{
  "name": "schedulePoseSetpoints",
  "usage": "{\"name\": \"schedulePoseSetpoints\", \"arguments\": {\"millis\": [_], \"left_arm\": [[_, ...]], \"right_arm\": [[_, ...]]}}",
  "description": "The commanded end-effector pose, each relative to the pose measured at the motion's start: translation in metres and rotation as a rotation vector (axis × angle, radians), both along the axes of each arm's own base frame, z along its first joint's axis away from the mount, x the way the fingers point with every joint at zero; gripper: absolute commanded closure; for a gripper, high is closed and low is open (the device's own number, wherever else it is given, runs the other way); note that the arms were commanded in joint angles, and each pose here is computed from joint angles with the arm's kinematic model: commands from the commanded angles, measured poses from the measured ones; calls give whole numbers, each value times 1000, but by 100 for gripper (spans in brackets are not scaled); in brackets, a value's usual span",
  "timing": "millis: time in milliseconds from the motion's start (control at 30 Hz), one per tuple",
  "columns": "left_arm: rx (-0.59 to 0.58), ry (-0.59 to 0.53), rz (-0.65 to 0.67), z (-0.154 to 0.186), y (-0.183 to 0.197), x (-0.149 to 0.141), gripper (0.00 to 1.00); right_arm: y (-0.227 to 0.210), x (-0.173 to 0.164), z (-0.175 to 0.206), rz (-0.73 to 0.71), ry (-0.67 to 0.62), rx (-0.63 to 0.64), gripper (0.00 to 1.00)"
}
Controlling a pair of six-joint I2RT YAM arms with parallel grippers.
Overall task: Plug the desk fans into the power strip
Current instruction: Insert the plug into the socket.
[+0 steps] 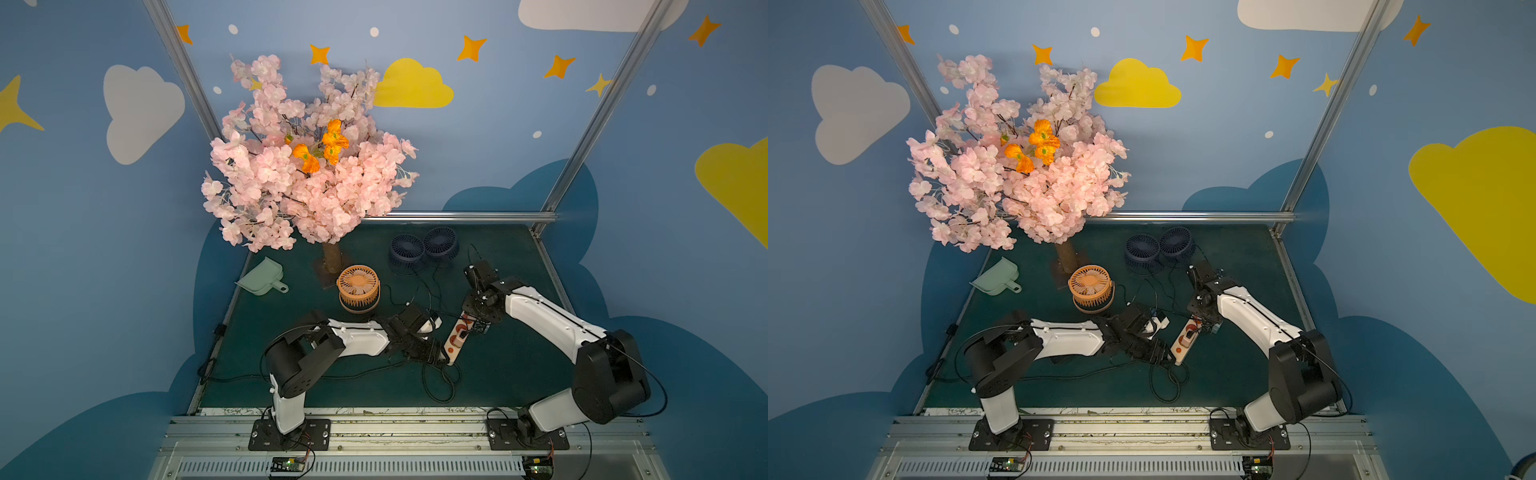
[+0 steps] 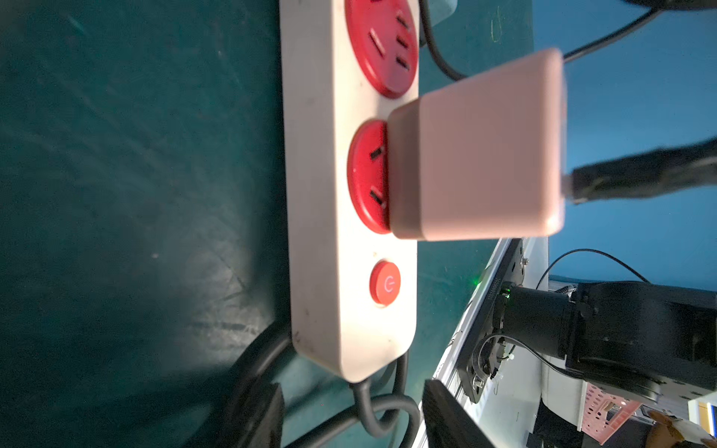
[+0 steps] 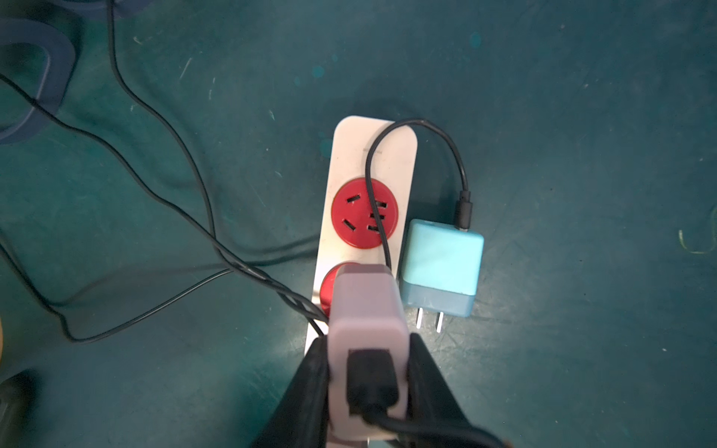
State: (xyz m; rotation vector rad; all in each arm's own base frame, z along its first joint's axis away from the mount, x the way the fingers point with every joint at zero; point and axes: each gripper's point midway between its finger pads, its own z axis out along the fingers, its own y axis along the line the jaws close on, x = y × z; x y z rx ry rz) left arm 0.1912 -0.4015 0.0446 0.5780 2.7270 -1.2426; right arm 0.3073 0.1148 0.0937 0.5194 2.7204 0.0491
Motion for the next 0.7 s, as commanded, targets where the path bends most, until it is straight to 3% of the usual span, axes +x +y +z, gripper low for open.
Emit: {"name": "schedulePoseSetpoints", "arguments": {"millis": [0,667], "left_arm": [[-19,-17,-5,9,0,-1,39],[-7,0,-6,2,-1,-1,41]], "right_arm": [[1,-5,-10,-5,39,11,100],[3,-14,4,-4,45,37,100]]}}
